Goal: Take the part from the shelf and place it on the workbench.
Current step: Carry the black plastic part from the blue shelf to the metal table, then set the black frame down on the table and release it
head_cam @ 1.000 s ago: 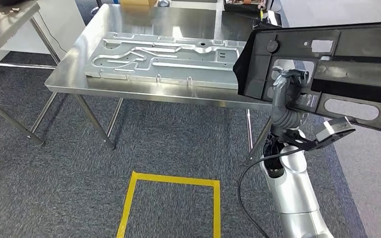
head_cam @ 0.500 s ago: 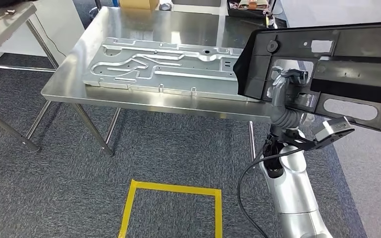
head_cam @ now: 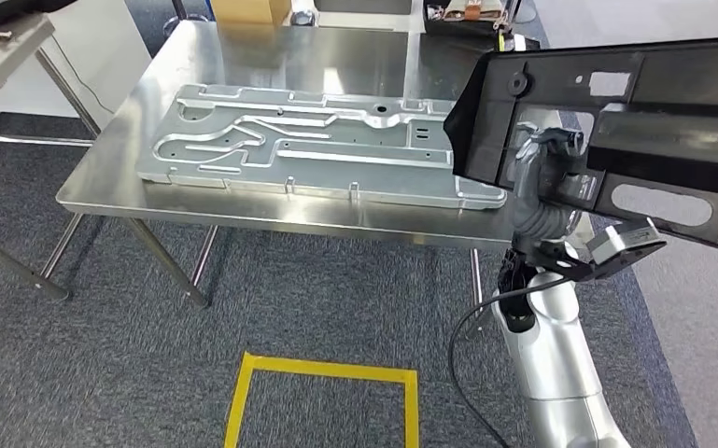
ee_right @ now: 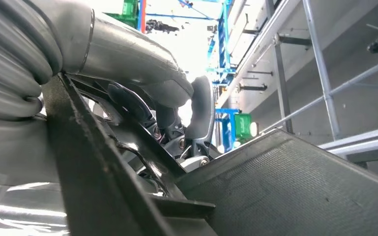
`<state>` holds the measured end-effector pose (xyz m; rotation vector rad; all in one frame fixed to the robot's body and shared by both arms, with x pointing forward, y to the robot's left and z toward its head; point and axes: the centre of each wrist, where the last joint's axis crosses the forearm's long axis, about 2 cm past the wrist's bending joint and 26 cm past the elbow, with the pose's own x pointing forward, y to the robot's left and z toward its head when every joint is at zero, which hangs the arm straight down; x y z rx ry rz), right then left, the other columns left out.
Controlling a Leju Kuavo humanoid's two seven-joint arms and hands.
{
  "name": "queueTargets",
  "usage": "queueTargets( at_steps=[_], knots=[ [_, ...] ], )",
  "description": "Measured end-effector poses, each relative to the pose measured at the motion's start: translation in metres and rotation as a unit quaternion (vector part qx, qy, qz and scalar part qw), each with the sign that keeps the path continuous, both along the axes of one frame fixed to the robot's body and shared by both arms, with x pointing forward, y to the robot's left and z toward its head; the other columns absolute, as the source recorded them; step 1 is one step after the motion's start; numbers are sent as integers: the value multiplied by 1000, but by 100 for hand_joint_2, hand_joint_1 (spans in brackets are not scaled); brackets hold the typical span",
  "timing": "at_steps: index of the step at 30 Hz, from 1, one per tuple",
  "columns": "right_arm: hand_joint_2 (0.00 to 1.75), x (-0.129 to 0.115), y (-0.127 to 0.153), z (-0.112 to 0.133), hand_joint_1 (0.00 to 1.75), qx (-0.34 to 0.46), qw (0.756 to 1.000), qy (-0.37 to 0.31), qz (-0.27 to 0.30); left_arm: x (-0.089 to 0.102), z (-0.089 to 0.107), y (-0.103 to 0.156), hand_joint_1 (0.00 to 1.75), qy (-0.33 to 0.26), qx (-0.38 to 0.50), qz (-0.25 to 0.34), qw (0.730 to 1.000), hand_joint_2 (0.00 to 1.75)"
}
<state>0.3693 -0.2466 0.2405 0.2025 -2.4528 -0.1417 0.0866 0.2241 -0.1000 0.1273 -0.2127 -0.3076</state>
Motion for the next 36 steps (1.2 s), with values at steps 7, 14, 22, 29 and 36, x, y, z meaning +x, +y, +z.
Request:
queueTargets(
  at_steps=[7, 14, 22, 29, 36],
  knots=[
    [175, 0, 0, 0, 175, 2, 1000, 6, 1, -1, 0, 0, 0, 0, 0, 0, 1000, 175],
    [175, 1, 0, -1, 175, 5, 1000, 10, 6, -2, -1, 1, 0, 1, 0, 0, 1000, 175],
    [175, 2, -1, 0, 175, 4, 1000, 9, 5, -2, 0, -1, 0, 0, -2, 0, 1000, 175],
    [175, 3, -2, 0, 175, 6, 1000, 11, 5, -2, 0, 0, 0, -2, -2, 1, 1000, 175],
    [175, 15, 0, 7, 175, -47, 996, 66, -29, -3, -1, 0, 0, -2, -3, 8, 1000, 175]
  ],
)
